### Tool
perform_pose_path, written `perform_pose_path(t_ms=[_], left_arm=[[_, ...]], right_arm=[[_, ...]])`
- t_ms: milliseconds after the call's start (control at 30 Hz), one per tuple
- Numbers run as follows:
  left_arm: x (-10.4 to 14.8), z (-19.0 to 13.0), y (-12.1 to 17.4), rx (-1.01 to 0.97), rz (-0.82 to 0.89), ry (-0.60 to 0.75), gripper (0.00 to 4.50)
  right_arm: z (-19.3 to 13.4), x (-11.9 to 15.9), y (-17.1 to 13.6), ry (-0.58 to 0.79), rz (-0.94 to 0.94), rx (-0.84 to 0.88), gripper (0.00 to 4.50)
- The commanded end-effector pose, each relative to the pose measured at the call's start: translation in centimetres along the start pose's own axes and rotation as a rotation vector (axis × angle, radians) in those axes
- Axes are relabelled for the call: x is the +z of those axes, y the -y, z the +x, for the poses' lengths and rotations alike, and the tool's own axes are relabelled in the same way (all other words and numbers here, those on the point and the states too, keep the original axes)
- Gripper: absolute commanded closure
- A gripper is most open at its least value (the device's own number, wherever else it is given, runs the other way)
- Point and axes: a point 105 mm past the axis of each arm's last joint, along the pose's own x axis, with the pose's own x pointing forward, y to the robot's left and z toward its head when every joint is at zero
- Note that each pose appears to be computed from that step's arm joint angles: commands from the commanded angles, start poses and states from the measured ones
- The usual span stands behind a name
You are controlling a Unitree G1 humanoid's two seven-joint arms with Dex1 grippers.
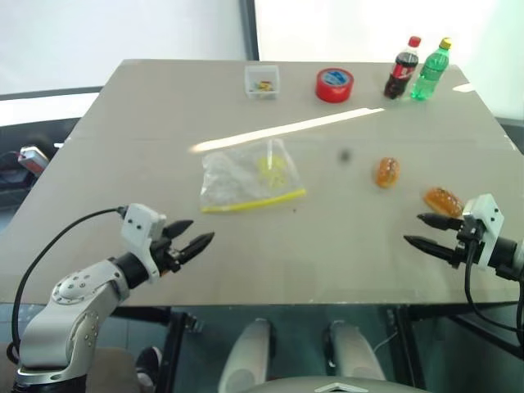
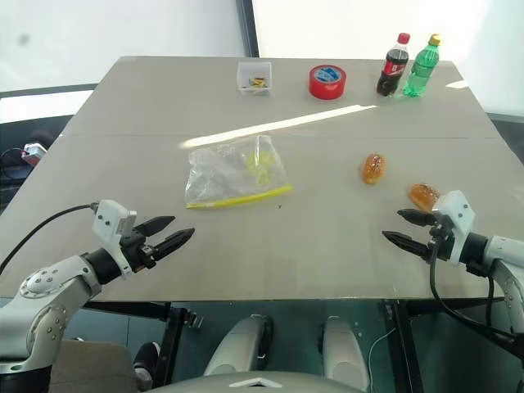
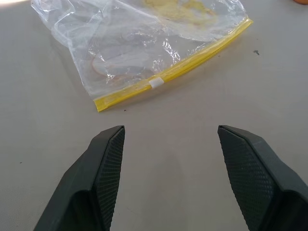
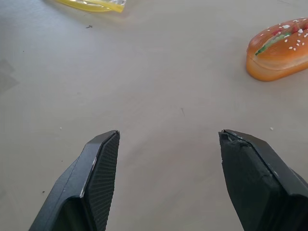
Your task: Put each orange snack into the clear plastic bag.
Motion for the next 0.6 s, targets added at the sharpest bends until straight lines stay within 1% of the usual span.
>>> perform_pose_path(t_ms=[33,233,600], left_arm=[[1.32,0.18,0.62,-0.025,0.039,0.051,1.25],[1.32,0.72,0.48,-0.033,0.033,0.066,1.25],[1.44,0.67,0.27,-0.034,0.032,0.069,1.25]], right_arm=[[-1.07,0.99,0.00,0.022,-0.029,-0.027,1.16],[-1.97,0.74,0.19,0.006,-0.019,-0.064,1.16],[-1.82,0.84,0.18,0.008,-0.021,-0.061,1.16]])
